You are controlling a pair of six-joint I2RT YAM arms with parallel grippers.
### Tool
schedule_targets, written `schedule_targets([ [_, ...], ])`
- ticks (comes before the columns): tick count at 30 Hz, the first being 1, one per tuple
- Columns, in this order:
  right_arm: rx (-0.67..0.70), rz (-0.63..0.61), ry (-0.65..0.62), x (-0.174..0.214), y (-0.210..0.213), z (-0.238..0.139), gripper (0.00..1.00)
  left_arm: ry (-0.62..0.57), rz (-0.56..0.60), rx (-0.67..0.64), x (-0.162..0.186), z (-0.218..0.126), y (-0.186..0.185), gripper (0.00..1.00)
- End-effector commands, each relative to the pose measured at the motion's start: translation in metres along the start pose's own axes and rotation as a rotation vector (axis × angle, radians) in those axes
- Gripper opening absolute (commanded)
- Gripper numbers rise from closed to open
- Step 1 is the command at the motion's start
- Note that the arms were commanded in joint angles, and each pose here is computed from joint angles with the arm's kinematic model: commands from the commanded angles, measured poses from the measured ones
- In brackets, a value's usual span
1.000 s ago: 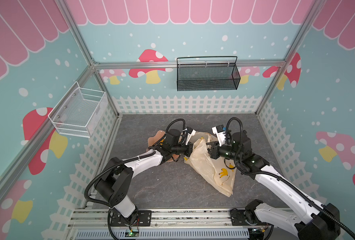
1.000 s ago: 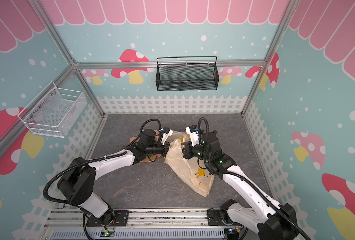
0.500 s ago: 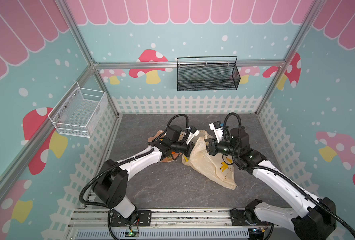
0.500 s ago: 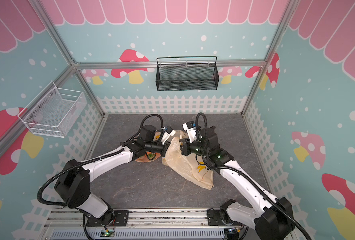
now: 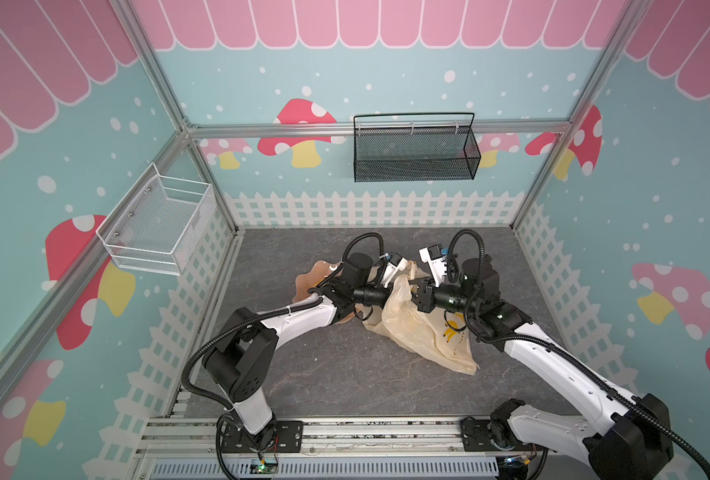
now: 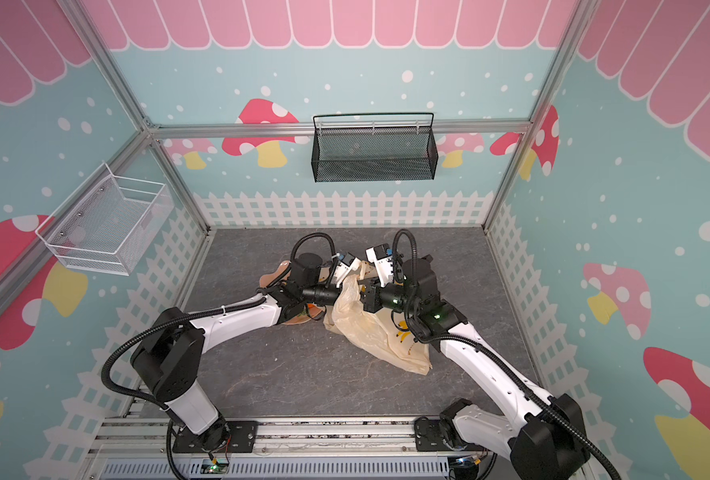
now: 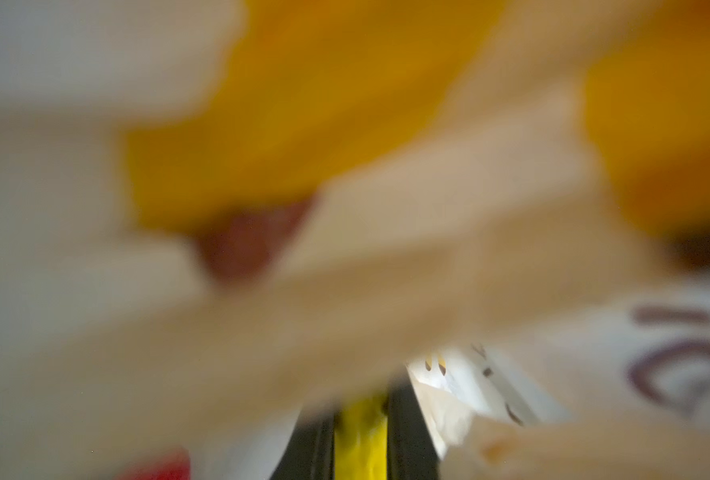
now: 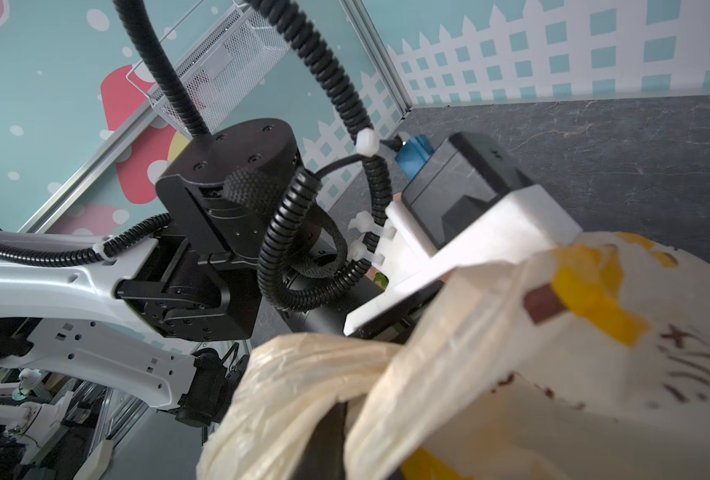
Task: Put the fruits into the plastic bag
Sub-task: 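Carry the banana with the left gripper into the bag mouth beside the right gripper, then open the left gripper to drop the banana into the bag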
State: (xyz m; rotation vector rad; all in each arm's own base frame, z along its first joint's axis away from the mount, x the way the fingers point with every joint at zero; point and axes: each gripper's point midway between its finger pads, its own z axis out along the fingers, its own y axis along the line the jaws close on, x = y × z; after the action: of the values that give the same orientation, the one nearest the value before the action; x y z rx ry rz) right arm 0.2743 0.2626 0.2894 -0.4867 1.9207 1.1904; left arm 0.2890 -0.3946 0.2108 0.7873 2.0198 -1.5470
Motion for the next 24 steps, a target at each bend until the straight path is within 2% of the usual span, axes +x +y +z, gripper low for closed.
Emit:
schedule_targets([
  [1, -0.033, -0.012, -0.012, 0.0, 0.007, -0.001, 0.0, 0.018, -0.029, 0.037, 0.013, 0.013, -0.006, 0.23],
  [7, -0.029, -0.012, -0.016, 0.001, 0.007, -0.002, 0.0, 0.009, -0.061, 0.007, 0.014, 0.01, -0.003, 0.59],
  [10, -0.032, -0.011, -0.013, 0.002, 0.007, -0.002, 0.0, 0.042, -0.071, -0.037, 0.011, 0.007, 0.001, 0.67],
  [14, -0.023, -0.013, -0.026, 0.001, 0.007, -0.005, 0.0, 0.011, -0.064, -0.089, 0.0, -0.005, 0.006, 0.72],
  [24, 0.087, 0.022, -0.038, 0.004, -0.01, -0.013, 0.0, -0.079, -0.058, -0.308, -0.043, -0.06, 0.016, 0.75],
])
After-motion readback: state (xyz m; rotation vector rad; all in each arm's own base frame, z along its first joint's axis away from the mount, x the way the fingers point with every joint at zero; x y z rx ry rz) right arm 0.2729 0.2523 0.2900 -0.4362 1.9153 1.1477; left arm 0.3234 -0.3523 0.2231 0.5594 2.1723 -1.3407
